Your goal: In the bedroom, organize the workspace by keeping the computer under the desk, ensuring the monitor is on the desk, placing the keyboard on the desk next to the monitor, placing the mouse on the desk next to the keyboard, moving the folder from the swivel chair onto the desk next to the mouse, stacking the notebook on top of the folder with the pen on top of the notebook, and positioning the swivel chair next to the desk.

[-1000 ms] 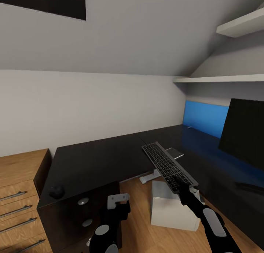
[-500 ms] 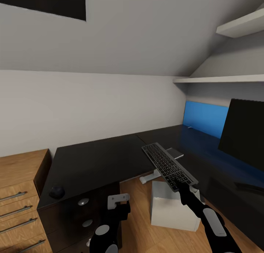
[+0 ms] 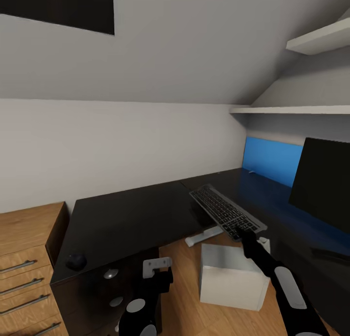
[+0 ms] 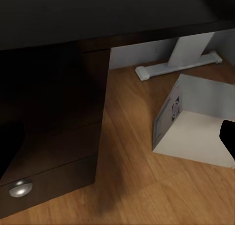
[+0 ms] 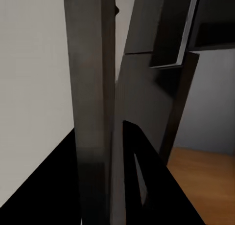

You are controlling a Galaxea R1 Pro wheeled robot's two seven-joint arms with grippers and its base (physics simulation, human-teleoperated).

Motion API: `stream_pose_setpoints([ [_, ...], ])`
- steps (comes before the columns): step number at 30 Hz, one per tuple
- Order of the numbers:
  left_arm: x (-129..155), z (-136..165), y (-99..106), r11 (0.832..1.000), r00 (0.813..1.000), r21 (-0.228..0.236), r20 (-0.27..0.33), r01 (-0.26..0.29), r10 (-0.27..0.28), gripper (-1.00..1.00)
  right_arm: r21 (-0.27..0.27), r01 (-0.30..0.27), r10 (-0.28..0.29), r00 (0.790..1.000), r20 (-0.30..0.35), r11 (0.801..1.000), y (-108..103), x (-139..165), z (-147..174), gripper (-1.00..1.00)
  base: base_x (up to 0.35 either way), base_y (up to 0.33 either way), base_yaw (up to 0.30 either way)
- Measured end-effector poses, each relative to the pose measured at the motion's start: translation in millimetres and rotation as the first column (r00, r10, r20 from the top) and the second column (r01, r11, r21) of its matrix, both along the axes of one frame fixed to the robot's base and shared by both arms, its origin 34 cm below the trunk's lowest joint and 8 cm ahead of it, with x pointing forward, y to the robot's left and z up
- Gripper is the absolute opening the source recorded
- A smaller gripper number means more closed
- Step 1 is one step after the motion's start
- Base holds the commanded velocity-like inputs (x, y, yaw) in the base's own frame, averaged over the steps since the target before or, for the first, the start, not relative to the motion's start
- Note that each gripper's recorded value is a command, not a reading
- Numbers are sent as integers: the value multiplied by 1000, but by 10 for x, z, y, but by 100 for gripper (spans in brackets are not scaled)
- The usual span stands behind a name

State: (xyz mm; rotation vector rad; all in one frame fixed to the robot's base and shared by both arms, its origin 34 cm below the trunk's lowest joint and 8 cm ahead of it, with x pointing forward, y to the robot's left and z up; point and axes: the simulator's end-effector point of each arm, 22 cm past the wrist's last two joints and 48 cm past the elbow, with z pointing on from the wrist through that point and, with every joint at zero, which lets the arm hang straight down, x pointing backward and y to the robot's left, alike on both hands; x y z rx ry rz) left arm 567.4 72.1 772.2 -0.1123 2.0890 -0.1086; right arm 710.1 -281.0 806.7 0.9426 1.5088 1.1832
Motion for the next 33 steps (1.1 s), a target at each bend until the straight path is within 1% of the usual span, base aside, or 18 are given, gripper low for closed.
stream_pose_setpoints([
  [2,3,28,1,1000,1000,1,-2,0,0,100,-4,-6,6,1000,11,1000,4,5,94,-100,0,0,0],
  [5,9,68,3,1000,1000,4,-6,0,0,100,-8,-38,38,999,36,999,42,-1,300,-100,0,0,0],
  [8,16,122,4,1000,1000,4,-6,0,0,100,-15,-42,43,998,39,999,40,-11,373,-100,0,0,0],
  [10,16,122,4,1000,1000,4,-7,0,0,100,-16,-46,47,998,39,999,47,-22,366,-100,0,0,0],
  [17,16,122,5,1000,1000,4,-7,-1,1,100,2,-101,101,994,32,995,167,-92,324,-100,0,0,0],
  [18,17,122,8,1000,1000,4,-7,-1,1,100,13,-113,112,992,52,993,193,-102,370,-100,0,0,0],
  [19,17,122,9,1000,1000,4,-7,-2,2,100,30,-127,124,988,95,991,221,-115,462,-100,0,0,0],
  [21,18,122,9,1000,1000,4,-7,-2,2,100,31,-137,132,983,126,990,240,-126,521,-100,0,0,0],
  [24,20,119,9,1000,1000,4,-7,-2,2,100,31,-144,138,979,148,989,248,-138,561,-100,-229,-222,0],
  [33,18,119,7,1000,1000,5,-6,-1,1,100,25,-144,139,980,144,989,255,-137,548,-100,-166,-304,237],
])
